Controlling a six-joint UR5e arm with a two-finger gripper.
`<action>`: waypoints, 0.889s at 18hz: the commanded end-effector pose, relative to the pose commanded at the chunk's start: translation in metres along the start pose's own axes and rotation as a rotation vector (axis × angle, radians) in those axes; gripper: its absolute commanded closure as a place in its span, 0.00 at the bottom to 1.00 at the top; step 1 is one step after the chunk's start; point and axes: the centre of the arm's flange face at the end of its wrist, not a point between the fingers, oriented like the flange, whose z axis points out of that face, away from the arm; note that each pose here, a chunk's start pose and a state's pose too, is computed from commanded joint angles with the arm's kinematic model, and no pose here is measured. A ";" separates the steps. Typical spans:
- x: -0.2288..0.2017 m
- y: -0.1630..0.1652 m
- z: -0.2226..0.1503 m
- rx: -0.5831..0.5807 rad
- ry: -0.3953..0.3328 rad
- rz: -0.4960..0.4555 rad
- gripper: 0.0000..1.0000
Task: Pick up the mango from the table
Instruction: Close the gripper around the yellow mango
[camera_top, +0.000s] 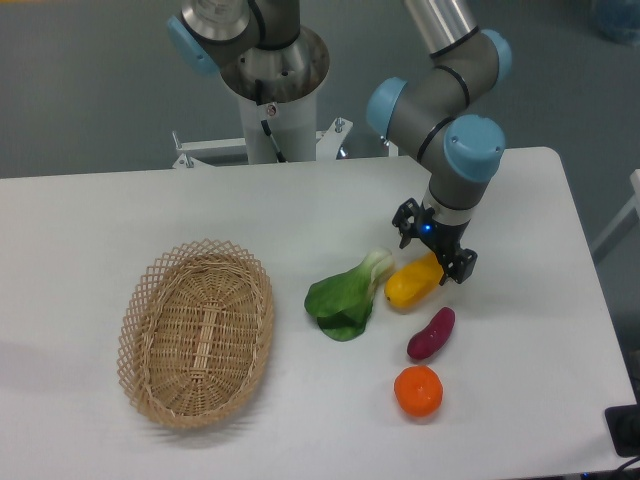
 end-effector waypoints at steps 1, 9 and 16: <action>-0.001 -0.001 -0.002 0.001 -0.004 0.002 0.00; -0.001 -0.005 0.004 0.000 -0.014 0.012 0.28; -0.006 -0.004 -0.003 0.002 -0.032 0.009 0.57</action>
